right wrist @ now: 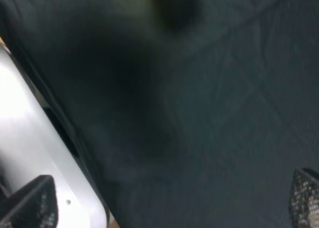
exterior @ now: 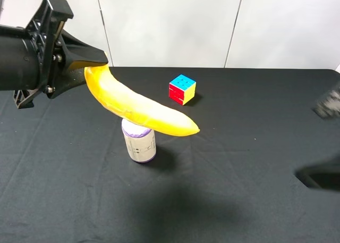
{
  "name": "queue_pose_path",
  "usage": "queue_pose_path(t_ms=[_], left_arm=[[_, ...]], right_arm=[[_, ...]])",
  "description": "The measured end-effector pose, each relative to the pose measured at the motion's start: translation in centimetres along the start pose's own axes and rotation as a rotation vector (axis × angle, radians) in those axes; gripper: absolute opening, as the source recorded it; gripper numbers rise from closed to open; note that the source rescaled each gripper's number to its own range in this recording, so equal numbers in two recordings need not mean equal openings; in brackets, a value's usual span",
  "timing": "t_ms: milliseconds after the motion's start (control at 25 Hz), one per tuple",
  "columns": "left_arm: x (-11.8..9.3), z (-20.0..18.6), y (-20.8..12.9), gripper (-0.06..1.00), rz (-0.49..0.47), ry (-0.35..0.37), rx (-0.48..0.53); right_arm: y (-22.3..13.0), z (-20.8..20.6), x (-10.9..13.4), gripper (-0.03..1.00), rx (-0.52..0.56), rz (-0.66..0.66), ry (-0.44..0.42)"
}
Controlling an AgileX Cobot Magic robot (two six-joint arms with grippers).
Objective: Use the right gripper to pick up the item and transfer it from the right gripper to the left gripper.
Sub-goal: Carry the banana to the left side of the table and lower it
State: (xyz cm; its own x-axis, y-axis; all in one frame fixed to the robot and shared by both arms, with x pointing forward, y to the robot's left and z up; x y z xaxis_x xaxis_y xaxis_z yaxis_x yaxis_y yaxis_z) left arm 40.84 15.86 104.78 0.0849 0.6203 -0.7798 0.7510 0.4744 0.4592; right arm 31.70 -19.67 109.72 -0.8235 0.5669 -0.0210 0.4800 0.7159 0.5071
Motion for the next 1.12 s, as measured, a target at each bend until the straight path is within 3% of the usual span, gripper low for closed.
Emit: queue_pose_path(t_ms=[600, 1120], left_arm=[[0.0, 0.0, 0.0, 0.0, 0.0, 0.0, -0.001], [-0.1, 0.0, 0.2, 0.0, 0.0, -0.006, -0.019]], right_arm=[[-9.9, 0.8, 0.2, 1.0, -0.206, 0.047, -0.052], [-10.0, 0.5, -0.2, 1.0, -0.386, 0.028, -0.101]])
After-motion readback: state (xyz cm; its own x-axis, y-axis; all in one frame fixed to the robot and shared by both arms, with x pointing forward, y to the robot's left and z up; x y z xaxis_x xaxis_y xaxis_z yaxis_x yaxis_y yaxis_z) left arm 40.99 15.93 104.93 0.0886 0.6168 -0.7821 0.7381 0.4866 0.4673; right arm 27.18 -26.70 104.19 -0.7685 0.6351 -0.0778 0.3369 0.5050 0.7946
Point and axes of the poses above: a point on each arm's last joint axis where the gripper is mounted, z pointing out along that axis toward the gripper, x along the wrist's bending axis when the last joint is at zero, y = z × x, the point moved 2 cm from there along z, pointing out along that axis toward the gripper
